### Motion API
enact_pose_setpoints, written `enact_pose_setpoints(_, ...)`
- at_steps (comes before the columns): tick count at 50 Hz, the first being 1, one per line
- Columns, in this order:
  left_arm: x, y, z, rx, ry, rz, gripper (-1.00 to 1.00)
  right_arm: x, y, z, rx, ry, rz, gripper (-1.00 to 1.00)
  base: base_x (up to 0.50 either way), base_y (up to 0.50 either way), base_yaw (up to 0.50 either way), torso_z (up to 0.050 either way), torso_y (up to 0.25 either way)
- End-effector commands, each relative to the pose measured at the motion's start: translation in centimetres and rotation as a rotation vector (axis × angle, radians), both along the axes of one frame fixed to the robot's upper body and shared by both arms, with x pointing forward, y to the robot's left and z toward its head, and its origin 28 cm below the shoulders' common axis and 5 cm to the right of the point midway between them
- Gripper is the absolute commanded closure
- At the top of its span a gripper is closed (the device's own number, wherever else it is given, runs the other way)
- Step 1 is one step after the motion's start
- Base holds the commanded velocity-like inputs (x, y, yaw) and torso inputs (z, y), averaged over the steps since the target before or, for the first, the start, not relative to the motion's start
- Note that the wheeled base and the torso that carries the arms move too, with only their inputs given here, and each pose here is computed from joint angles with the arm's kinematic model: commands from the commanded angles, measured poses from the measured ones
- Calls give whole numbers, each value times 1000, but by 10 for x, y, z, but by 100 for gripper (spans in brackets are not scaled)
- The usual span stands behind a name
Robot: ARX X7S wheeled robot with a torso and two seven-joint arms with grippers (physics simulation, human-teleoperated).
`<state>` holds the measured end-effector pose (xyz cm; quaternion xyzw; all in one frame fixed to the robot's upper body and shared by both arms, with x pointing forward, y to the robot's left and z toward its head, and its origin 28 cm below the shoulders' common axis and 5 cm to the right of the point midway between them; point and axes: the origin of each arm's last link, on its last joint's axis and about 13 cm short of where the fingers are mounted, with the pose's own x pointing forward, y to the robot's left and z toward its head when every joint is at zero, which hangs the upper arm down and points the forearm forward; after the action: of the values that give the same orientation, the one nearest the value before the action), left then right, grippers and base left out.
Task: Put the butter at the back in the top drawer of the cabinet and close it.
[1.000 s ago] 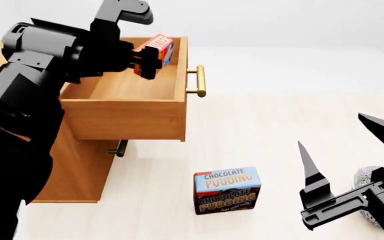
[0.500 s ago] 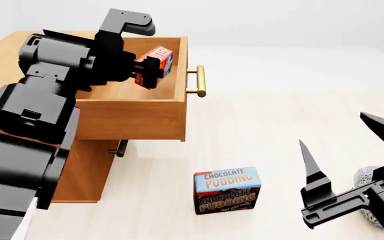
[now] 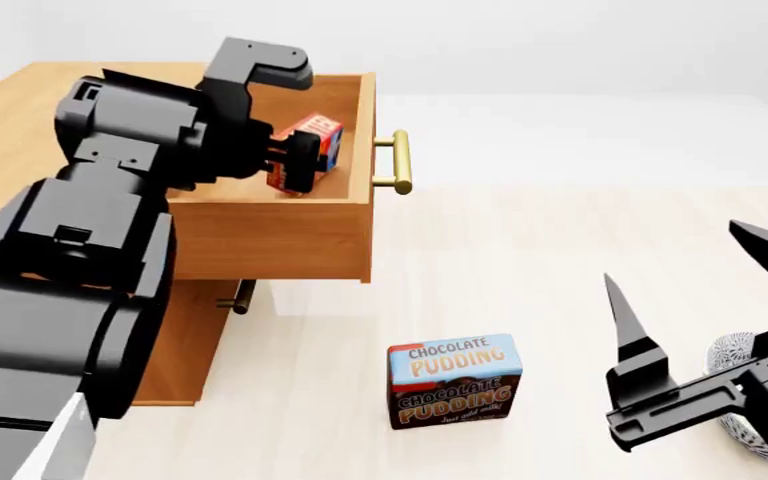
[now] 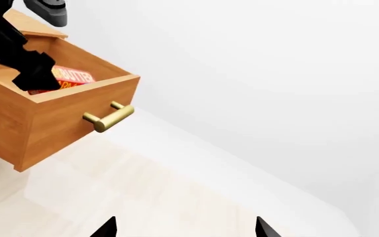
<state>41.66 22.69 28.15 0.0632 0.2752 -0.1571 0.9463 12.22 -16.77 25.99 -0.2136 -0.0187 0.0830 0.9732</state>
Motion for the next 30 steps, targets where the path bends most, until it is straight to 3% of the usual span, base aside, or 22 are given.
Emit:
enact_pose_setpoints(1,-1,-3,6,-34,-1,2,100,0,0,0,2,-1,-6,-100,0,0,0,0,0)
enact_pose_setpoints(30,-6,-4,-1,3,108,11,100,0,0,-1,6,1,-9,-100,0,0,0,0,1)
